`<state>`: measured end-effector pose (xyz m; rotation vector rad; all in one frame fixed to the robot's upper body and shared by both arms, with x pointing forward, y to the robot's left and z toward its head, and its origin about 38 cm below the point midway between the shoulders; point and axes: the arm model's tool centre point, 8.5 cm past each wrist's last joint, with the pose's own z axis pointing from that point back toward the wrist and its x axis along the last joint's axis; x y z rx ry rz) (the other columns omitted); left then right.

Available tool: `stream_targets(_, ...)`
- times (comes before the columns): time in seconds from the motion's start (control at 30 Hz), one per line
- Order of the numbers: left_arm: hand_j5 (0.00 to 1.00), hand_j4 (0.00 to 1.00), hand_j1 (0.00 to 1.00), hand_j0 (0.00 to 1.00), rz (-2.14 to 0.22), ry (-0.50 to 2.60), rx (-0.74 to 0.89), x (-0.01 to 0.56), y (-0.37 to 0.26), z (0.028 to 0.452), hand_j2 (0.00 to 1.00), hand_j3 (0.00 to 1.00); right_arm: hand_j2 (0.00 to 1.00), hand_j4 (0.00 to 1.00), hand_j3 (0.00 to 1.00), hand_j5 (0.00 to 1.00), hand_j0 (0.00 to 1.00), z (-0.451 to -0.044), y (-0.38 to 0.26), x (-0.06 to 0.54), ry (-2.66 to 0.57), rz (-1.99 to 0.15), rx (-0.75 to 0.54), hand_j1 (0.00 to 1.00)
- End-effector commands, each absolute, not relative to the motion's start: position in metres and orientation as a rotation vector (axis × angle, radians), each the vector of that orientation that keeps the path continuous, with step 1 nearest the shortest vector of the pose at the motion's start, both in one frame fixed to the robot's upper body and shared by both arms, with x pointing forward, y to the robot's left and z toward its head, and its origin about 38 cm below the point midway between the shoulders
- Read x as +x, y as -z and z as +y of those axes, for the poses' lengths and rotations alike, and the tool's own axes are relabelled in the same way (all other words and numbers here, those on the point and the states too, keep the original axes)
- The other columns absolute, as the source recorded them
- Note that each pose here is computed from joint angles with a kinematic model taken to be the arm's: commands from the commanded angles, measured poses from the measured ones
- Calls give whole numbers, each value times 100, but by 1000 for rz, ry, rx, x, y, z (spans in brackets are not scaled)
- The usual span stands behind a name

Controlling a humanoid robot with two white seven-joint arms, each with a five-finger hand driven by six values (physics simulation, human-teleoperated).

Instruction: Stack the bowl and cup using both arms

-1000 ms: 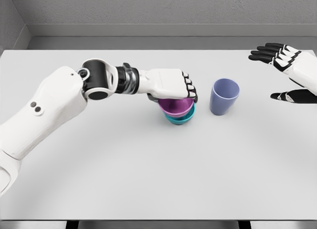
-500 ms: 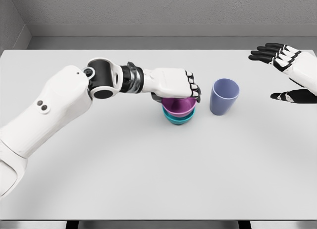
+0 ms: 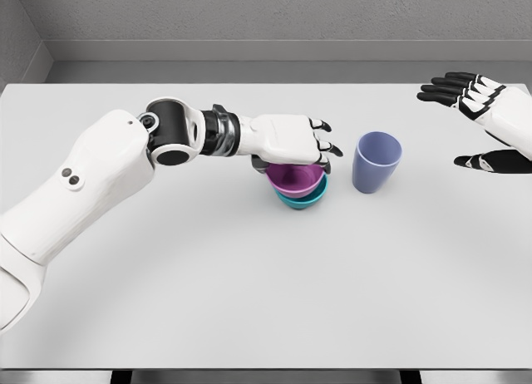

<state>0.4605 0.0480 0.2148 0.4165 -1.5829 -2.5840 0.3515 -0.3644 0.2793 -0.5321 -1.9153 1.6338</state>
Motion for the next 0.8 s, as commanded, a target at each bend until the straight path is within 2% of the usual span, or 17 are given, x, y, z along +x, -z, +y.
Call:
stream_targets(0.0, 100, 100, 100, 100, -1581, 2585, 423, 461, -215, 49, 100, 100, 100, 100, 100, 100, 100, -365, -280, 351, -1628, -1918, -530, 100)
stream_targets(0.57, 100, 100, 100, 100, -1592, 2571, 401, 461, -215, 52, 100, 100, 100, 100, 100, 100, 100, -365, -280, 351, -1627, -1919, -529, 100)
stream_targets(0.67, 100, 100, 100, 100, -1582, 2557, 414, 465, -220, 63, 100, 100, 100, 100, 100, 100, 100, -365, -280, 351, -1628, -1918, -530, 100)
stream_targets(0.77, 100, 100, 100, 100, -1532, 2522, 430, 473, -220, 97, 100, 100, 100, 100, 100, 100, 100, -365, -280, 351, -1628, -1918, -530, 100)
